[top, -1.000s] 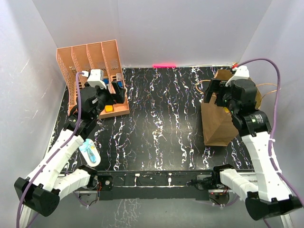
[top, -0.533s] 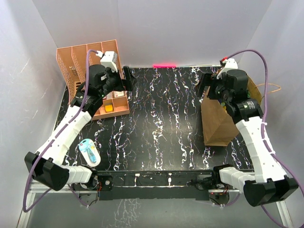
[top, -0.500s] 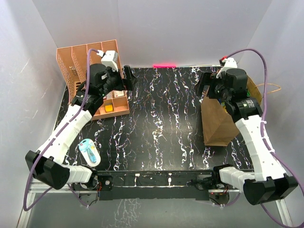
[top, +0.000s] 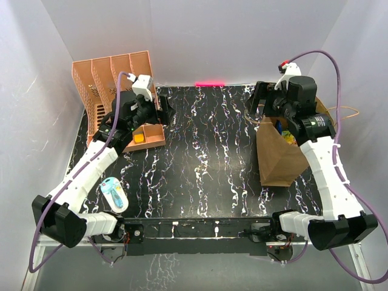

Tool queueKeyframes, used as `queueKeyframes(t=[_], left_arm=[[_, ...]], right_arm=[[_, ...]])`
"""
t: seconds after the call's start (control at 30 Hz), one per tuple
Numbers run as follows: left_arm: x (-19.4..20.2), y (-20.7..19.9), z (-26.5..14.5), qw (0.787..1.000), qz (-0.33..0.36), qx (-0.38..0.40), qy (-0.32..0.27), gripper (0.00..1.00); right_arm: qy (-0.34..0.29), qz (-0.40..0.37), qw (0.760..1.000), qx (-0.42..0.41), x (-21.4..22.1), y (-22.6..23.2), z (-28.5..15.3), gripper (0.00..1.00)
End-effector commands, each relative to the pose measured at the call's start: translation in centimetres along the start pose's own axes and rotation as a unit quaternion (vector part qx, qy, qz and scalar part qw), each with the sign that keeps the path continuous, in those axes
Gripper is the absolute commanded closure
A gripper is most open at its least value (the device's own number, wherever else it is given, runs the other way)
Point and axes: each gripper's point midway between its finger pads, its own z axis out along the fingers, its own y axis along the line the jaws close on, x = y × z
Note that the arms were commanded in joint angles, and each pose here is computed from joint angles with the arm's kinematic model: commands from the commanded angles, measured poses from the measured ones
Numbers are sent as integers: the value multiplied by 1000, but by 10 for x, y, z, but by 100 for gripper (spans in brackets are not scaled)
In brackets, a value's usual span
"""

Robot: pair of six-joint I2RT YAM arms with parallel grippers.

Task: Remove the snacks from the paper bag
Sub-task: Adjust the paper bag at the center of the board.

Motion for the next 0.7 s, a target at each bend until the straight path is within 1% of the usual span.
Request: queueKeyframes(t=[0.0, 0.1, 0.2, 0.3, 0.43, 0.47, 0.67], left_arm=[[-15, 3, -8, 999, 16, -10, -31, 2], [-13, 3, -7, 999, 17, -12, -28, 2], [-9, -2, -4, 1000, 15, -1, -23, 2], [-8, -5, -3, 1000, 10, 7, -23, 1], [-4, -2, 0, 1000, 8, 2, -22, 2], [-3, -1, 1, 1000, 7, 2, -22, 2], [5, -1, 7, 1000, 2, 5, -13, 2]], right_arm=[[-53, -37, 998, 10, -42, 5, -24, 8], [-57, -66, 996, 15, -50, 6, -46, 5], [-49, -93, 993, -45, -41, 26, -57, 5], [-31, -111, 989, -88, -26, 36, -55, 9], [-21, -118, 989, -92, -20, 36, -50, 23], [-17, -119, 988, -95, -18, 36, -49, 24], [16, -112, 989, -97, -1, 32, -35, 22]])
